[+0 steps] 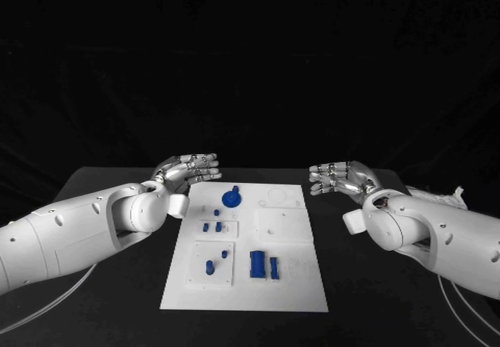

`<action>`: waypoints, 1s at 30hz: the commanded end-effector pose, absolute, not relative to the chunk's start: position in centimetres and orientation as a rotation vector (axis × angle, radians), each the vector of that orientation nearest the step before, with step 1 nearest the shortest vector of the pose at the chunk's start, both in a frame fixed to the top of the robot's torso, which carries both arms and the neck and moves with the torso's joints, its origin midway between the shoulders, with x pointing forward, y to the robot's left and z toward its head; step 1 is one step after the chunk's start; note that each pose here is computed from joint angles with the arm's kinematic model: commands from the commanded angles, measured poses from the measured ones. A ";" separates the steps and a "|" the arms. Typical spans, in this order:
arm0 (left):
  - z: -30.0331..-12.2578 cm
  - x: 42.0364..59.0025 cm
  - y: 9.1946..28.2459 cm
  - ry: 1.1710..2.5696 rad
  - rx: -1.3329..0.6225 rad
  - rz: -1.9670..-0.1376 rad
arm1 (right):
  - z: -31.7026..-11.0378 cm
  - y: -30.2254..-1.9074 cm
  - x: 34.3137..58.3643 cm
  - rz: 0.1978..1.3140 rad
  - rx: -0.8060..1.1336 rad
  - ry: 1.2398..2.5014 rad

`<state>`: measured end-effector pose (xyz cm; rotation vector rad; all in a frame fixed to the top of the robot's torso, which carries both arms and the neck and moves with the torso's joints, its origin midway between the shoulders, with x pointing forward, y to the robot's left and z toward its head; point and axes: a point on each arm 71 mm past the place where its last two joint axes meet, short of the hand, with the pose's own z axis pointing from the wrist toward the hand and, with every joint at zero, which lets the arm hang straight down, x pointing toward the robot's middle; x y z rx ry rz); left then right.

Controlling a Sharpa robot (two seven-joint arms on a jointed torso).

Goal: Assemble the parts on the task board

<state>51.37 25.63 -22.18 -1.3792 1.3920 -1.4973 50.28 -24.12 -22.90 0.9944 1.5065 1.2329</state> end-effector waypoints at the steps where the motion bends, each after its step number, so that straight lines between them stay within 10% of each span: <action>1: -22.6 52.2 25.6 1.306 -1.400 -1.524 | -22.6 -23.7 51.2 1.400 1.057 1.401; 16: -23.9 52.6 24.2 1.321 -1.400 -1.448 | -23.1 -23.2 51.8 1.319 1.078 1.370; 30: -23.1 48.0 20.4 1.256 -1.266 -1.278 | -22.5 -19.7 47.1 1.248 1.191 1.232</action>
